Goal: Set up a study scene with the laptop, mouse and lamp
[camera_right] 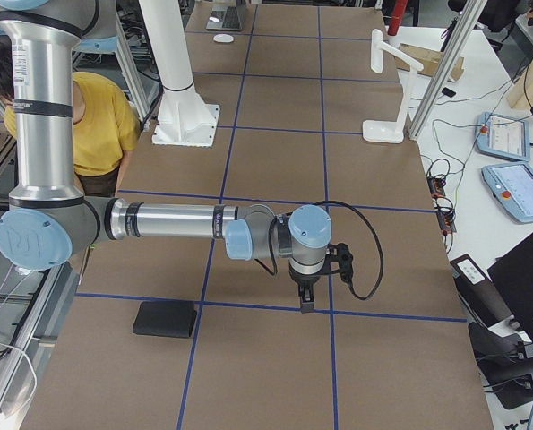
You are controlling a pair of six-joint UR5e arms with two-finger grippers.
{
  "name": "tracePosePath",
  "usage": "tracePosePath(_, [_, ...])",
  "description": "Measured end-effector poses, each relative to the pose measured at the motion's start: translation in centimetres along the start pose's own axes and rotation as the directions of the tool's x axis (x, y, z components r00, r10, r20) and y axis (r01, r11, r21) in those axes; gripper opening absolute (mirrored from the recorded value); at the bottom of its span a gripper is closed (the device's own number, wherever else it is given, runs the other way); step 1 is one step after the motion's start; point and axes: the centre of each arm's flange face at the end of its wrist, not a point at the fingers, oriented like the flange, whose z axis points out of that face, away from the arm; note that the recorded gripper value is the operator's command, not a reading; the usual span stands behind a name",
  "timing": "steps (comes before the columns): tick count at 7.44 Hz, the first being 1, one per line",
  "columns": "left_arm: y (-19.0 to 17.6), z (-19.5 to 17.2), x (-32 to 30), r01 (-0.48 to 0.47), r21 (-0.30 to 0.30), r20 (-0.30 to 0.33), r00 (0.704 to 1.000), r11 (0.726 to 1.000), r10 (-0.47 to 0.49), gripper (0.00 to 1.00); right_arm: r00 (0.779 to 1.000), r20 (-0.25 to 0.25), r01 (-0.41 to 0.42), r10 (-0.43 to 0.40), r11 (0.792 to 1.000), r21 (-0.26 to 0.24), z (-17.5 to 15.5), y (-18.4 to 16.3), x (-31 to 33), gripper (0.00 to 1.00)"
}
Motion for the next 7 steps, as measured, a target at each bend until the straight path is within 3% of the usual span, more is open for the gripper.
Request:
tracePosePath(3, [-0.05, -0.3, 0.6, 0.026, 0.014, -0.034, 0.999, 1.0, -0.026, 0.59, 1.0, 0.0, -0.002, 0.002, 1.0, -0.003, 0.16, 0.04, 0.12, 1.0])
tracePosePath(5, [-0.09, -0.12, 0.47, 0.026, 0.012, -0.033, 0.999, 1.0, -0.026, 0.52, 1.0, 0.0, -0.002, 0.002, 1.0, -0.004, 0.18, 0.04, 0.13, 1.0])
tracePosePath(6, [-0.15, 0.09, 0.3, 0.026, 0.008, -0.031, 0.999, 1.0, -0.026, 0.4, 1.0, 0.0, -0.002, 0.002, 1.0, -0.003, 0.19, 0.04, 0.11, 1.0])
tracePosePath(7, [-0.2, 0.24, 0.17, 0.027, 0.006, -0.029, 0.999, 1.0, -0.027, 0.21, 1.0, 0.0, -0.002, 0.002, 1.0, -0.004, 0.2, 0.03, 0.1, 1.0])
